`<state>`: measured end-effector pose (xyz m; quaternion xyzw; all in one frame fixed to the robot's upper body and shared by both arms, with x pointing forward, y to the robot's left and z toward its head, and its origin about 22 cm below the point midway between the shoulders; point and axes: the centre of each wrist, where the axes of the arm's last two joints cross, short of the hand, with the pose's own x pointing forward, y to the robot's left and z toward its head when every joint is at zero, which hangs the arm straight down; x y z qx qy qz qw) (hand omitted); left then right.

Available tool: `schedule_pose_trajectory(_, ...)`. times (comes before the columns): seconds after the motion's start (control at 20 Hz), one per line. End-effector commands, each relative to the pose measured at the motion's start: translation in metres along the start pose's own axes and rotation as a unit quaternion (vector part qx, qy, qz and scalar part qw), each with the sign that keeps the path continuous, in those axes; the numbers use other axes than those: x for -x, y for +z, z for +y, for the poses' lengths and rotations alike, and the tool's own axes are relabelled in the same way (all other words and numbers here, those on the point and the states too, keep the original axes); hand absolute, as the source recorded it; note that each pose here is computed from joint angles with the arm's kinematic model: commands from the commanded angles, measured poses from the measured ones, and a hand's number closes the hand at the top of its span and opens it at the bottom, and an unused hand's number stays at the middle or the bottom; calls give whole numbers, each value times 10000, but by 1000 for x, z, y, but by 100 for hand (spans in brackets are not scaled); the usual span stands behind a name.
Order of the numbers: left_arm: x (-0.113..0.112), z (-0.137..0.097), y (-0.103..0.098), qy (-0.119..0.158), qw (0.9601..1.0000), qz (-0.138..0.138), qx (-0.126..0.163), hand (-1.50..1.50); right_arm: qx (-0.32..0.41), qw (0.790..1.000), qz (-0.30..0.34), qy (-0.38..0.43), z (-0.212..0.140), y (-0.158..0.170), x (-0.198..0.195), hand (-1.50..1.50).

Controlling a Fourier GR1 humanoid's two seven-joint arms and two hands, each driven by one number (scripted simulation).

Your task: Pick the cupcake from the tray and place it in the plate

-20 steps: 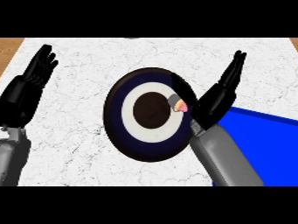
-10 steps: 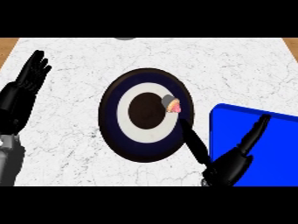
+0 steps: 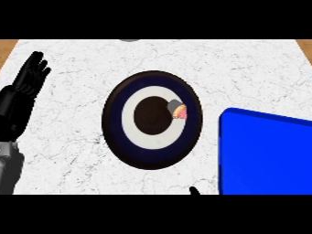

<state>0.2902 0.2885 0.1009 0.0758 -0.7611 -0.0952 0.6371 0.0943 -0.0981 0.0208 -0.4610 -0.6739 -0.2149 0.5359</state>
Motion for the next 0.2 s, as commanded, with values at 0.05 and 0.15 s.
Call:
schedule_pose_trajectory(0.05,-2,8,4,52,10000,48,7,0,170,9998,-6,-49,-30,22,-7,-150)
schedule_pose_trajectory(0.15,-1,-4,4,50,10000,22,-49,0,235,9997,-30,117,-24,17,7,-150)
